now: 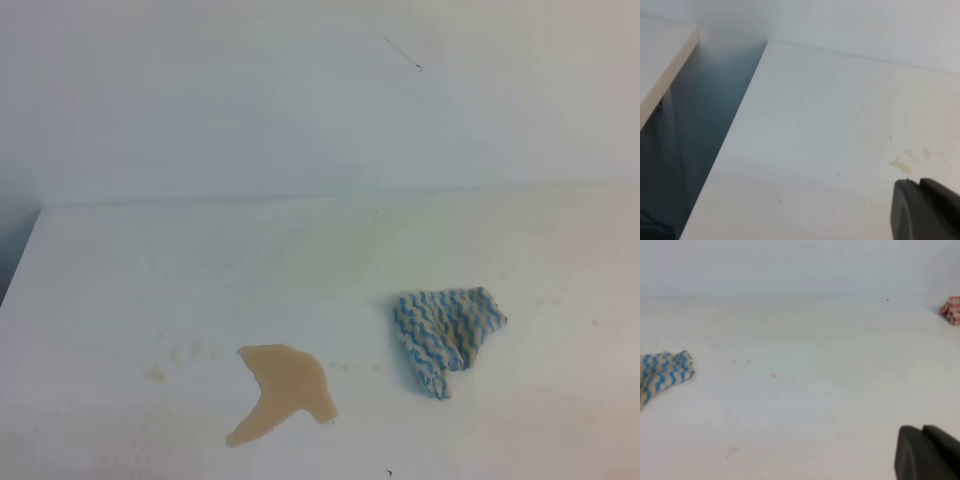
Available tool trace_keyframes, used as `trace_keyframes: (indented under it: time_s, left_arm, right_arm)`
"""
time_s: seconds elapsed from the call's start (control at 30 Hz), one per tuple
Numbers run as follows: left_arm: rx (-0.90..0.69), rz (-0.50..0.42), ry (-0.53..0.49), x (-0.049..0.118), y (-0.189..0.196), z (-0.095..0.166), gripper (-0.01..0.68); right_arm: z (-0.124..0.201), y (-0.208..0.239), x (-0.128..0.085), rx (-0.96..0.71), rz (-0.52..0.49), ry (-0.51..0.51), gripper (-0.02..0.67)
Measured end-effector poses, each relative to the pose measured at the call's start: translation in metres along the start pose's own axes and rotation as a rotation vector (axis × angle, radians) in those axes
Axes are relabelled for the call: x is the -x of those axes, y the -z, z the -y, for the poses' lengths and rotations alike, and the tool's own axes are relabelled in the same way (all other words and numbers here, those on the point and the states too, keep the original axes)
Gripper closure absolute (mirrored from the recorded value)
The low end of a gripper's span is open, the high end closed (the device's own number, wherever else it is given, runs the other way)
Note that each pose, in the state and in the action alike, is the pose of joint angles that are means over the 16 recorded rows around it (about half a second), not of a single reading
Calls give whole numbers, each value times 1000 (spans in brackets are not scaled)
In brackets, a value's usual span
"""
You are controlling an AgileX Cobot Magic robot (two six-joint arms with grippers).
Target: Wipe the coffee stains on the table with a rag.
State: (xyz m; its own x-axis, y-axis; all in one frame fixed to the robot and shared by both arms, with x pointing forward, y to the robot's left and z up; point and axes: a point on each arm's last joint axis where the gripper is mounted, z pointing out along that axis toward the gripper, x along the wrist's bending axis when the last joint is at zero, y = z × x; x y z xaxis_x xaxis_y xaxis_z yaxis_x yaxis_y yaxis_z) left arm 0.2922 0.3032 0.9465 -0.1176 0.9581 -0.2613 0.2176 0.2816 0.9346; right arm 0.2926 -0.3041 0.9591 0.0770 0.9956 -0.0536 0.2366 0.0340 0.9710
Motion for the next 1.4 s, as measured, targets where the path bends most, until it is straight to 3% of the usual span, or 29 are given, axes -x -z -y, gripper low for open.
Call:
trace_keyframes:
  time_s: [1.03,1.4]
  left_arm:
    - [6,1,0,0,0,-1,674]
    - [6,1,0,0,0,-1,674]
  right_arm:
    - [0,0,0,4,-1,4,652]
    - [-9,0,0,98,-4,-25,652]
